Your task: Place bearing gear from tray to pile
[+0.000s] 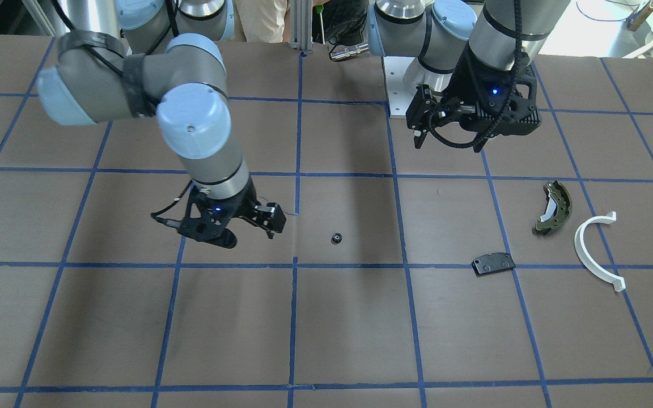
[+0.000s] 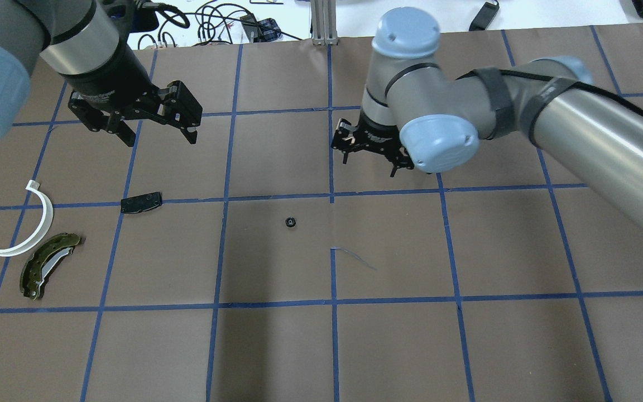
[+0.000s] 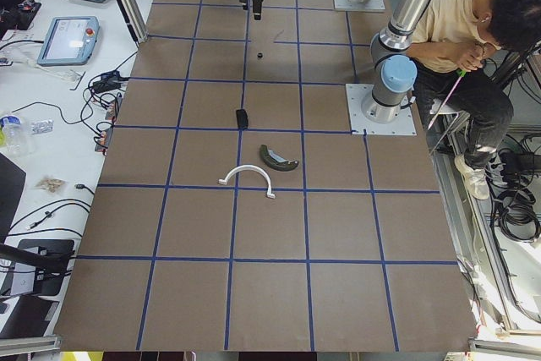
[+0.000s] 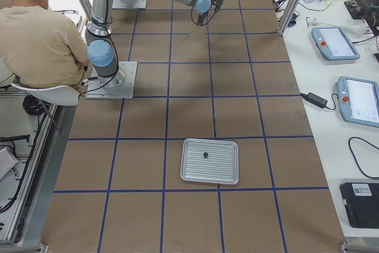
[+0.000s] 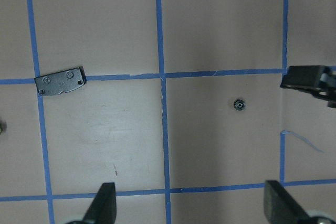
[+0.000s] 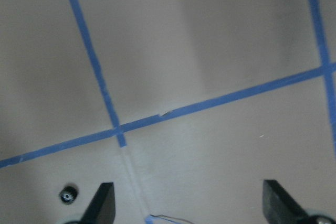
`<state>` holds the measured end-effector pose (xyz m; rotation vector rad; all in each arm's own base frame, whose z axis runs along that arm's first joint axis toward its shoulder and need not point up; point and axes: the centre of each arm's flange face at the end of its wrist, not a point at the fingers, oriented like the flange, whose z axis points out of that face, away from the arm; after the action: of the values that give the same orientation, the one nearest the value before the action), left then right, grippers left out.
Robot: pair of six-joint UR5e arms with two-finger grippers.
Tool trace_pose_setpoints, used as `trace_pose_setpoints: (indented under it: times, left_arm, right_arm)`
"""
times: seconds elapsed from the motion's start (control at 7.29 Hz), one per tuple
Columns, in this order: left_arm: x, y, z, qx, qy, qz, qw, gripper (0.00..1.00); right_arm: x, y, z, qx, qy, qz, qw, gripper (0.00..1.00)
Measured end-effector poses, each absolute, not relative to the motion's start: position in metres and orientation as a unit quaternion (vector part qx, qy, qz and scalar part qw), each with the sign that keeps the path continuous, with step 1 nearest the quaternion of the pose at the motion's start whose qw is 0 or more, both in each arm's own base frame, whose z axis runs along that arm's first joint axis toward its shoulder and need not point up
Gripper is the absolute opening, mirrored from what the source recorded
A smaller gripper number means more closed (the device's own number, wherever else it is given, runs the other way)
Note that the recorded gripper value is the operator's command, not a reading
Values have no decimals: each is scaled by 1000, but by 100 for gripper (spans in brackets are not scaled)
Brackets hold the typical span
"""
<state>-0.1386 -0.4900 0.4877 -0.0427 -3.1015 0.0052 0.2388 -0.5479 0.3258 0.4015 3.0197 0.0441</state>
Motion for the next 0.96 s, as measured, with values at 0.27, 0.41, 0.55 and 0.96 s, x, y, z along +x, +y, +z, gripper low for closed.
trace_pose_setpoints:
  times: [0.27,0.41,0.55,0.96]
  left_arm:
    - [-139,-503,437,-11,-999,-36,21,100]
    - [-139,-510,396,-8,-999,-41,21,100]
    - [-141,-513,350,-1,-999,-34,21,100]
    - [-176,-501,240,30,-999,0,21,100]
  right_arm:
    - [131,-561,358,67,997,6,29,100]
    - [78,-565,366,37,999,3,14,100]
    - [25,-568,369,15,1000,3,7,100]
    - [-140,-553,373,-66,998,-5,0,100]
